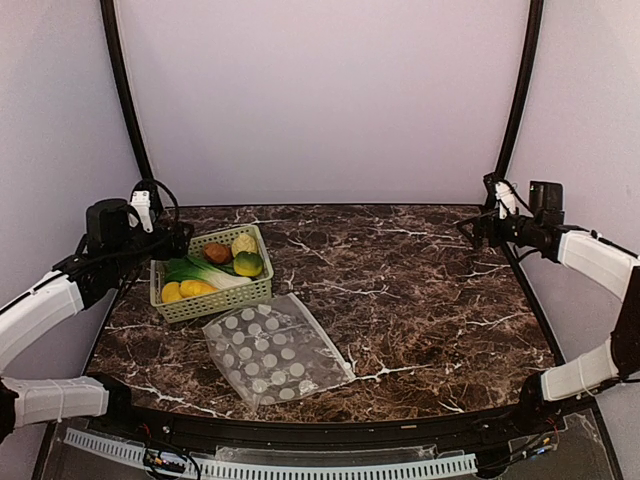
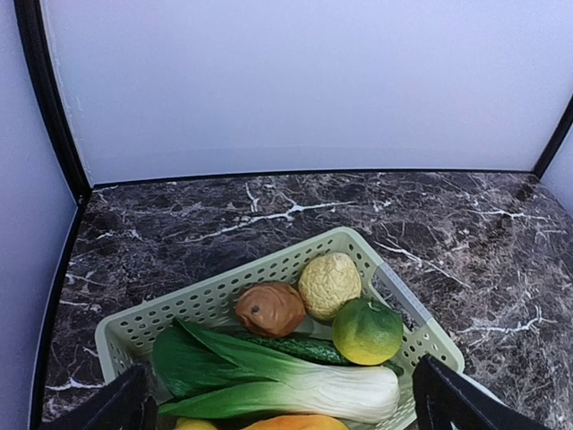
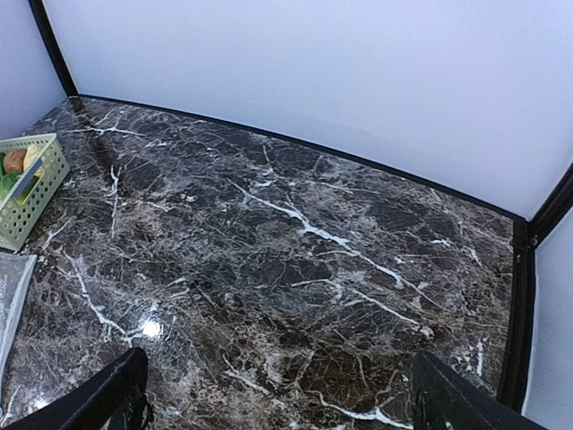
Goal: Place the food in the zip-top bag and seal the zipper
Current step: Move the bin to the center of the board.
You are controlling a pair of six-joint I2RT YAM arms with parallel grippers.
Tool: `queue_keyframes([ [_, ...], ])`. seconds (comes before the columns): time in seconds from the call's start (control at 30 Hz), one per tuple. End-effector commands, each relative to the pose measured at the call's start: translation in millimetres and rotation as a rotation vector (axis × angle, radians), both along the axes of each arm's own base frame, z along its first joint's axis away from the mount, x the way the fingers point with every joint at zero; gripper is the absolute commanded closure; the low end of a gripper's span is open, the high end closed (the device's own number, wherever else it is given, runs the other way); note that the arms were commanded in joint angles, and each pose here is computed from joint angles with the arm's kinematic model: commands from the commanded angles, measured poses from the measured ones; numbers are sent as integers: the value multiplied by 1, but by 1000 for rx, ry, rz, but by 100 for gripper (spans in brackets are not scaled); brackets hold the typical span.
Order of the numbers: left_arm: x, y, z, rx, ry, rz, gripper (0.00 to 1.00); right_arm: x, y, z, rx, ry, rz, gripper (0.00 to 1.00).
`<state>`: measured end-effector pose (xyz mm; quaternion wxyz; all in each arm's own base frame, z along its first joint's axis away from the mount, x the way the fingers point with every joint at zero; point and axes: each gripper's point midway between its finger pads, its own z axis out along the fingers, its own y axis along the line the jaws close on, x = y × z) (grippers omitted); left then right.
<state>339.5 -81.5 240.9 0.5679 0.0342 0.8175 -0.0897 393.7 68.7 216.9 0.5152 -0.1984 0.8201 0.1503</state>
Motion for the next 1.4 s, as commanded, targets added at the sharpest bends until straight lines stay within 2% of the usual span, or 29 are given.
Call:
queue_keyframes([
  [0.0,4,13,15,3,5,93,1,-4,13,-1,14,-22,107,1],
  [0.07,5,-1,22,9,-19,4,1,-3,14,-5,11,-16,116,1],
  [0.13,10,-11,24,2,-24,-44,8,-2,14,-7,11,-10,119,1],
  [0.3,38,-41,-13,-99,220,-90,31,-4,16,-8,9,-3,135,1],
  [0.37,47,-55,-20,-145,260,-85,35,-4,15,-9,3,-5,134,1],
  [0.63,61,-115,-41,-145,313,-104,39,-2,18,-15,16,18,148,2],
  [0.8,66,-146,-70,-144,401,-79,51,-4,20,-16,17,25,160,2],
  [0.9,70,-165,-73,-149,428,-41,53,-6,22,-13,21,17,168,2],
  [0.93,71,-164,-86,-117,457,-6,56,-6,22,-12,23,14,172,2],
  [1.1,78,-176,-100,-118,522,67,69,-9,25,-8,27,6,184,2],
  [1.37,83,-177,-107,-106,512,144,67,-13,27,-8,36,7,199,2],
])
